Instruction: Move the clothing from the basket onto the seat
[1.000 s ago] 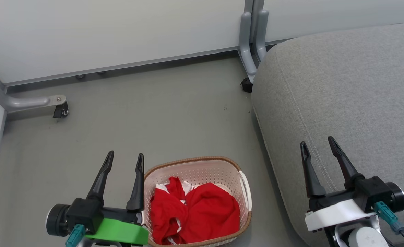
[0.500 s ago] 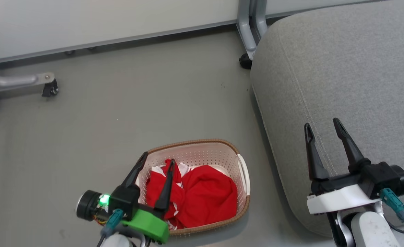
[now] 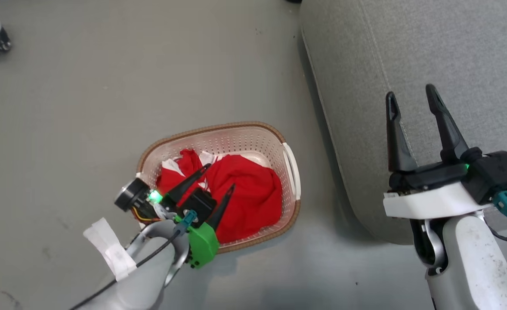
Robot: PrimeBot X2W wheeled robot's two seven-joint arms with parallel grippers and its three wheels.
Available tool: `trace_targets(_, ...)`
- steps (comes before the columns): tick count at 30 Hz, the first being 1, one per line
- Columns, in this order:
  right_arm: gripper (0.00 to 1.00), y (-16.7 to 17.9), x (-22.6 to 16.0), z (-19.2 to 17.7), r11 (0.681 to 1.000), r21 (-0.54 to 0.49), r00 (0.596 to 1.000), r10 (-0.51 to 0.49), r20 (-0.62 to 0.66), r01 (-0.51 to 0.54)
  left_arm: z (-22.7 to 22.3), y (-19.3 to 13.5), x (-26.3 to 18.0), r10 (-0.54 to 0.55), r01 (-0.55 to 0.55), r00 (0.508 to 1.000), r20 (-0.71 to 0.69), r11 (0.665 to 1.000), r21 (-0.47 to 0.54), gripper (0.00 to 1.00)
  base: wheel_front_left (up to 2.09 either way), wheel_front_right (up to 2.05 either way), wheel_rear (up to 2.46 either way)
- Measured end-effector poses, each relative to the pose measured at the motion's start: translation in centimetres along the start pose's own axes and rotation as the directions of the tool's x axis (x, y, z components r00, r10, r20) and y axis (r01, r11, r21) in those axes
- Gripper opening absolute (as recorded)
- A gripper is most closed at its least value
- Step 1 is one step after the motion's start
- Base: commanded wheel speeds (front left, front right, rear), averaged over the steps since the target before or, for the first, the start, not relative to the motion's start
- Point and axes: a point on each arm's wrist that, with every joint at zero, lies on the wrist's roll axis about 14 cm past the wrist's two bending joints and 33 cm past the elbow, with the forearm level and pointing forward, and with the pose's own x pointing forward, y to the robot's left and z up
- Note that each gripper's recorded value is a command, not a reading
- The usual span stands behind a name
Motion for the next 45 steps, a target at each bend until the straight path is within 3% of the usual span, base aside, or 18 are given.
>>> trace_targets(8, 1.0, -2.9, 1.1, -3.3, 0.998, 0.006, 0.996, -0.068, -0.058, 0.069, -9.4, 0.9, 2.5, -0.133, 0.176, 0.948, -0.288, 0.976, 0.13, 1.0, 0.0, 0.0, 0.0)
trace_targets(17, 1.0, -6.3, 0.6, -7.4, 0.986, 0.028, 0.976, -0.161, -0.146, 0.167, -16.2, 1.6, 5.2, -0.169, 0.233, 0.868, -0.466, 0.969, 0.083, 1.0, 0.0, 0.0, 0.0)
trace_targets(23, 1.0, -7.9, 0.3, -10.1, 0.977, 0.022, 0.958, -0.202, -0.203, 0.211, -20.7, 0.0, 5.6, -0.223, 0.329, 0.789, -0.573, 0.94, 0.088, 1.0, 0.0, 0.0, 0.0)
trace_targets(31, 1.0, -8.9, 0.0, -12.6, 0.969, 0.036, 0.94, -0.227, -0.253, 0.243, -23.6, 0.4, 7.3, -0.174, 0.375, 0.764, -0.621, 0.903, 0.208, 1.0, 0.0, 0.0, 0.0)
trace_targets(41, 1.0, -9.3, -0.5, -14.3, 0.966, 0.036, 0.926, -0.235, -0.294, 0.257, -26.0, 1.4, 8.0, -0.111, 0.344, 0.743, -0.66, 0.909, 0.235, 1.0, 0.0, 0.0, 0.0)
trace_targets(42, 1.0, -9.3, -0.5, -14.4, 0.966, 0.035, 0.926, -0.236, -0.294, 0.257, -26.1, 1.3, 8.0, -0.112, 0.344, 0.739, -0.664, 0.911, 0.229, 0.5, 0.0, 0.0, 0.0)
trace_targets(43, 1.0, -9.4, -0.5, -14.4, 0.966, 0.034, 0.927, -0.236, -0.293, 0.257, -26.1, 1.2, 8.0, -0.117, 0.348, 0.737, -0.666, 0.91, 0.226, 0.29, 0.0, 0.0, 0.0)
trace_targets(44, 1.0, -9.4, -0.4, -14.4, 0.966, 0.035, 0.927, -0.235, -0.292, 0.256, -26.2, 1.2, 8.0, -0.118, 0.348, 0.736, -0.667, 0.911, 0.223, 0.0, 0.0, 0.0, 0.0)
trace_targets(45, 1.0, -9.4, -0.4, -14.3, 0.966, 0.036, 0.927, -0.235, -0.291, 0.257, -26.2, 1.2, 7.9, -0.121, 0.345, 0.735, -0.667, 0.913, 0.215, 0.0, 0.0, 0.0, 0.0)
